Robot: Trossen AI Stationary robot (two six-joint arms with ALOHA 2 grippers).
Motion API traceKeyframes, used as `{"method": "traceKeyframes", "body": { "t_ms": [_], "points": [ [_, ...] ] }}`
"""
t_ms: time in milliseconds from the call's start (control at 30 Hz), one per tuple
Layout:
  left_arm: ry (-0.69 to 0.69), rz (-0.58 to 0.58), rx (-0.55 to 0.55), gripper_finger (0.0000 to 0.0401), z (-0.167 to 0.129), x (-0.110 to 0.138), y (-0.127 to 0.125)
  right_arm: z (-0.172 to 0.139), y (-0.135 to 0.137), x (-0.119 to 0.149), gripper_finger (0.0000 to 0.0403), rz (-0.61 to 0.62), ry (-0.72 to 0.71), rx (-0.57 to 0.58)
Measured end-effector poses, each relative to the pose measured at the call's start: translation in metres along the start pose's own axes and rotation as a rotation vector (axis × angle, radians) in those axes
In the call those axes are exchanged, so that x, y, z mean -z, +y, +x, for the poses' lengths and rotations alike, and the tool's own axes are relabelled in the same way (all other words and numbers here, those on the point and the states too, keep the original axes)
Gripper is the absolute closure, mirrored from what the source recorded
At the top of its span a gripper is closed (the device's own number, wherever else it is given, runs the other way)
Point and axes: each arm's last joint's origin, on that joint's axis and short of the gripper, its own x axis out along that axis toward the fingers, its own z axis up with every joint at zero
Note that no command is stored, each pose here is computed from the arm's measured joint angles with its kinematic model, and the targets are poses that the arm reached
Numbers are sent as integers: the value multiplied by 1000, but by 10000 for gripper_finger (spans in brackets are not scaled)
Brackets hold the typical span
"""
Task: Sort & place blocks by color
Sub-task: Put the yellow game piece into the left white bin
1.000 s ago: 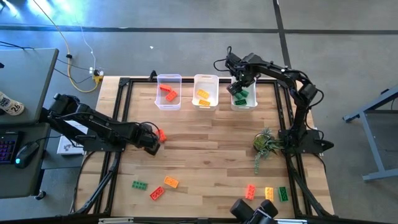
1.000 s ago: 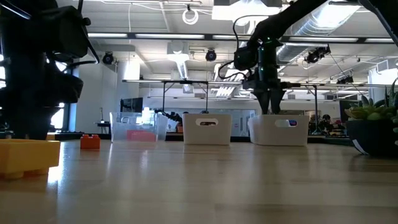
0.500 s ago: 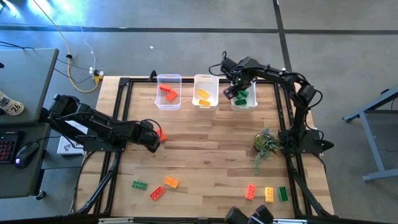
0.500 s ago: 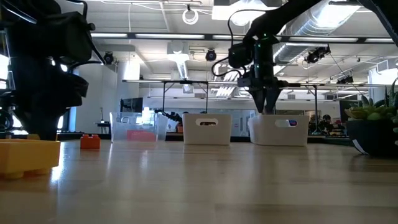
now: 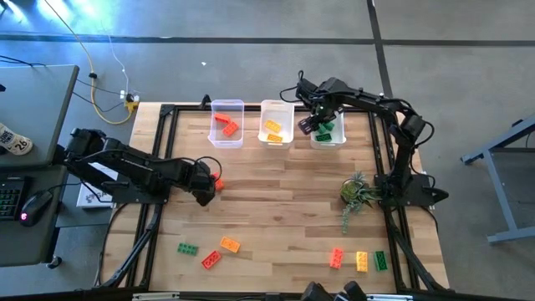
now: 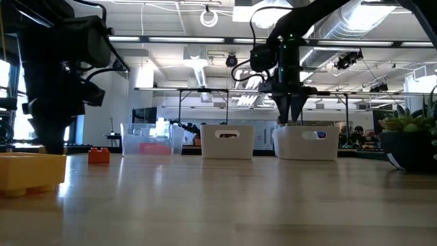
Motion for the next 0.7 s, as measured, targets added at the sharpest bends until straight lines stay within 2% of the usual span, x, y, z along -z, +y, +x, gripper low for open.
{"method": "traceKeyframes", "body": {
  "t_ms": [200, 367, 567, 700],
  "points": [
    [-123, 59, 8, 289, -18, -27, 0, -18, -2, 5, 261, 65, -44, -36],
    [-255, 93, 49, 290, -32, -63, 4, -38, 2, 13, 279, 87, -108, -67],
    [-456, 83, 223, 289, -48, -110, 15, -53, 14, 19, 291, 51, -192, -109],
    [-646, 43, 324, 289, -59, -137, 28, -54, 20, 19, 295, 31, -217, -123]
  ]
}}
